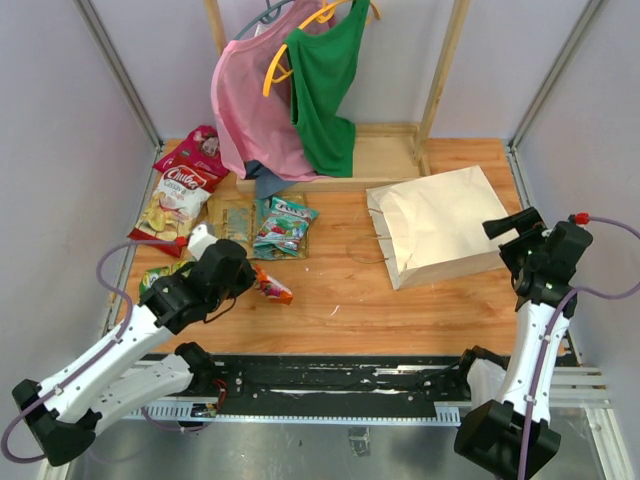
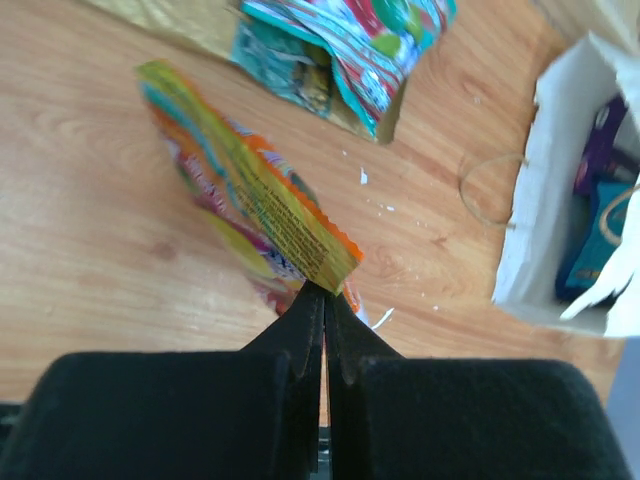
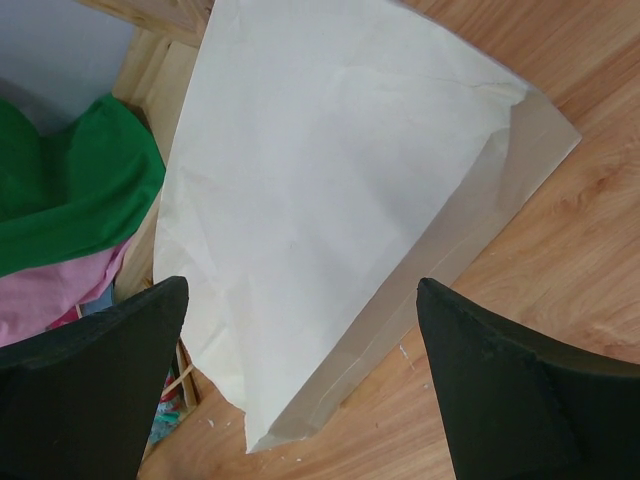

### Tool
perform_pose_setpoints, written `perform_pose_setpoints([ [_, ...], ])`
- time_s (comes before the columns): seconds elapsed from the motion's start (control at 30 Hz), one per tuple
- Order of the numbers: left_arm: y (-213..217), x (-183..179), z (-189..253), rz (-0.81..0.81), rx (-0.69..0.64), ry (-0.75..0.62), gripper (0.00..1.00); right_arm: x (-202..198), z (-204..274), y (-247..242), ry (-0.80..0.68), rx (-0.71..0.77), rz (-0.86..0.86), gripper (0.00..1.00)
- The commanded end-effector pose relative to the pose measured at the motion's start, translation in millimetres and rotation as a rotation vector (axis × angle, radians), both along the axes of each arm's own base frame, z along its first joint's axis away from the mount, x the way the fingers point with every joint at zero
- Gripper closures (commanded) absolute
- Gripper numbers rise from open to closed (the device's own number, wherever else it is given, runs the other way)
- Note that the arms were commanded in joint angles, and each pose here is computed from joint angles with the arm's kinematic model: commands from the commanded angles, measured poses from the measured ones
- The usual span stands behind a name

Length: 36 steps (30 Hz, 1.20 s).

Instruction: Take the snacks out of the paper bag

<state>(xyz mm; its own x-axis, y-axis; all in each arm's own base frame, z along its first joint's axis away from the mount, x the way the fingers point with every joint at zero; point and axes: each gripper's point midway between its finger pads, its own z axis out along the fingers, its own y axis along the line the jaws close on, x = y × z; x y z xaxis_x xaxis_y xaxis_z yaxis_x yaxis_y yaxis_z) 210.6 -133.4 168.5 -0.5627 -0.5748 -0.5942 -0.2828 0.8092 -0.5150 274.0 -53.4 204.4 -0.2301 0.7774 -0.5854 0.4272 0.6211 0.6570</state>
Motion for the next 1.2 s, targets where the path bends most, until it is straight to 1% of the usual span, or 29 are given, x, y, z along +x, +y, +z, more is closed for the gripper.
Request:
perform_pose_setpoints([
  [0.0, 44.8, -6.2, 28.8, 0.349, -0.088, 0.009, 0.99, 1.0, 4.9, 1.9, -0.012, -0.031, 0.009, 0.01],
  [0.1, 69.4, -19.2, 28.3, 0.514, -0.094, 0.051, 0.99, 2.5, 5.0, 3.9, -0.014, -0.03, 0.018, 0.01],
  [0.2, 93.4, -28.8, 20.6, 0.685, -0.103, 0.056, 0.99, 3.0, 3.6, 6.1, -0.015, -0.026, 0.024, 0.01],
  [0.27, 101.1, -30.9, 15.3, 0.745, -0.112, 0.05, 1.0, 3.2, 2.3, 7.8, -0.015, -0.025, 0.029, 0.01],
  [0.4, 108.4, -33.1, 0.0, 0.866, -0.212, 0.033, 0.99, 2.6, 2.8, 11.1, -0.016, -0.03, 0.042, 0.01],
  [0.5, 116.6, -30.9, -1.4, 0.931, -0.248, -0.008, 1.0, 1.9, 1.5, 12.4, -0.012, -0.035, 0.045, 0.01],
  [0.57, 117.7, -26.7, 3.3, 0.949, -0.248, -0.024, 0.99, 2.0, -0.2, 14.0, -0.01, -0.032, 0.05, 0.01],
  [0.67, 113.4, -15.0, 12.6, 0.941, -0.199, -0.038, 0.99, 2.8, -2.0, 15.4, -0.009, -0.031, 0.054, 0.01],
  [0.8, 100.9, 9.7, 16.1, 0.905, -0.141, -0.03, 0.99, 3.9, -4.1, 16.5, -0.009, -0.029, 0.059, 0.02],
  [0.9, 101.5, 31.7, 5.1, 0.891, -0.143, 0.02, 0.99, 3.5, -3.8, 17.8, -0.007, -0.035, 0.065, 0.01],
  [0.97, 101.1, 56.6, -1.8, 0.854, -0.219, 0.04, 0.99, 3.4, -4.1, 18.3, -0.003, -0.039, 0.069, 0.01],
  [1.0, 104.9, 63.8, -8.2, 0.833, -0.226, 0.061, 0.99, 3.3, -4.6, 18.6, -0.002, -0.039, 0.07, 0.01],
  [1.07, 116.2, 73.3, -19.8, 0.852, -0.241, 0.107, 1.0, 3.0, -5.2, 18.4, 0.0, -0.042, 0.07, 0.02],
  [1.17, 120.4, 79.9, -36.5, 0.854, -0.212, 0.183, 0.99, 3.6, -6.4, 18.0, 0.002, -0.043, 0.069, 0.01],
])
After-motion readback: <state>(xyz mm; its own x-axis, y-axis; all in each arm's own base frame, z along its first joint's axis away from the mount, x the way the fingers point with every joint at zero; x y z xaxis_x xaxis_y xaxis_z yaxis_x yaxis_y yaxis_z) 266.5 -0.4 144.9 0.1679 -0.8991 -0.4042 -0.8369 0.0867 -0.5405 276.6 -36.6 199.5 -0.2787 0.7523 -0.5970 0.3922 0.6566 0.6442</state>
